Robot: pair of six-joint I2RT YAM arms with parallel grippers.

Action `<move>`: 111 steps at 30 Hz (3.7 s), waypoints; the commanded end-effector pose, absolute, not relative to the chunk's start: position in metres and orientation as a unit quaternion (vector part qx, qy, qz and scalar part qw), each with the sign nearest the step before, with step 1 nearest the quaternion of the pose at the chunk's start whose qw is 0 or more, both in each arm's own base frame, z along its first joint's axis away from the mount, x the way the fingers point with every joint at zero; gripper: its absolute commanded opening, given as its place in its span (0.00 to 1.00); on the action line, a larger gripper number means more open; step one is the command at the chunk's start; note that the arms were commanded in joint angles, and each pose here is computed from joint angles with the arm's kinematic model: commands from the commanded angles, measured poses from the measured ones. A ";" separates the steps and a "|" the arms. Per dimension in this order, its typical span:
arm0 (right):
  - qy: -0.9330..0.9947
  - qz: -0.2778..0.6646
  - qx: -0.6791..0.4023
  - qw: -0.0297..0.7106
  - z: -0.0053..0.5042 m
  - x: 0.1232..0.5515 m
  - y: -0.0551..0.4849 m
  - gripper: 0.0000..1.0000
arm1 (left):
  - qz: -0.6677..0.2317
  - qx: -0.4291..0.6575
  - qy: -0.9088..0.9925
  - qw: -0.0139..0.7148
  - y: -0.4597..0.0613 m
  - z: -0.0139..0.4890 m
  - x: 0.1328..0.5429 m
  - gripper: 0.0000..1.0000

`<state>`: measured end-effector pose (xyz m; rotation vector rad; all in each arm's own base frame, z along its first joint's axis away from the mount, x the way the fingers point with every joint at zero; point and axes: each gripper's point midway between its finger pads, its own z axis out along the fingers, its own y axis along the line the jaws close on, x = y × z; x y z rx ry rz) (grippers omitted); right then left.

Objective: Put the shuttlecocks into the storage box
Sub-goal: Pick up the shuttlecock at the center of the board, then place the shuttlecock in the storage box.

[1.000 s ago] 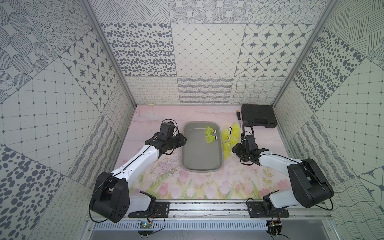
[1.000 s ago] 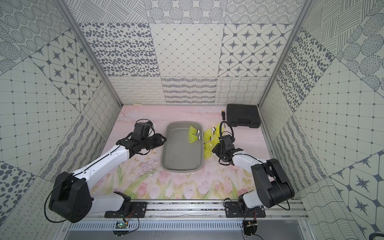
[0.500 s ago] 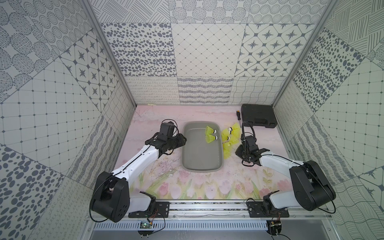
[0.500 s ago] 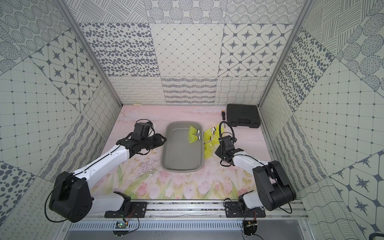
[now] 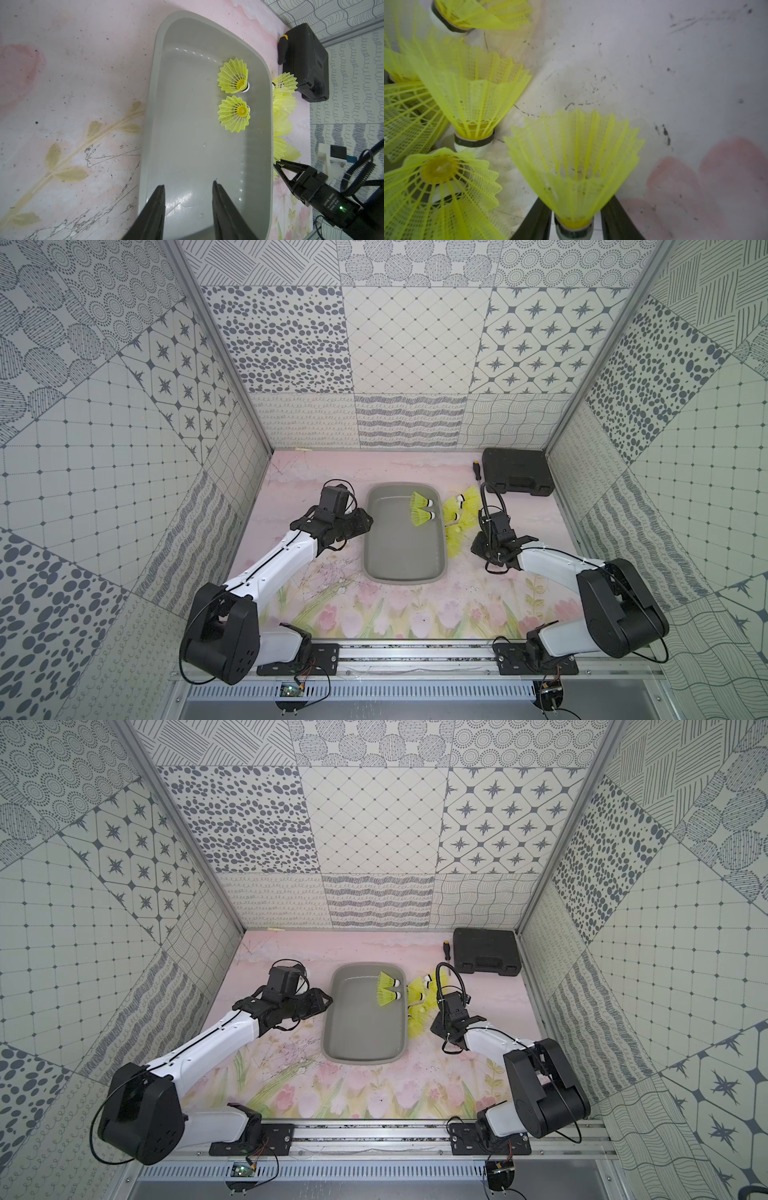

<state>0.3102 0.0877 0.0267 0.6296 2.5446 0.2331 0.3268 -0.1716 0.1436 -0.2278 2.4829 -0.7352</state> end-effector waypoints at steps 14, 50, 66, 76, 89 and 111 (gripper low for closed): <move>0.922 0.149 0.110 0.341 0.089 0.321 0.110 0.22 | -0.311 -0.045 0.907 0.279 -0.184 0.165 0.327 0.41; 0.794 0.373 -0.350 0.327 0.205 0.272 0.258 0.25 | -0.476 0.514 0.646 0.304 -0.328 0.290 0.253 0.52; 0.784 0.397 -0.380 0.288 0.205 0.259 0.276 0.24 | -0.452 0.555 0.649 0.256 -0.324 0.265 0.249 0.50; 0.783 0.401 -0.383 0.283 0.206 0.257 0.278 0.25 | -0.451 0.551 0.663 0.231 -0.324 0.250 0.248 0.47; 0.791 0.395 -0.378 0.275 0.202 0.259 0.278 0.26 | -0.449 0.541 0.677 0.218 -0.325 0.242 0.251 0.16; 0.802 0.262 -0.250 0.475 0.220 0.295 0.219 0.81 | -0.480 0.231 0.766 0.360 -0.328 0.267 0.328 0.00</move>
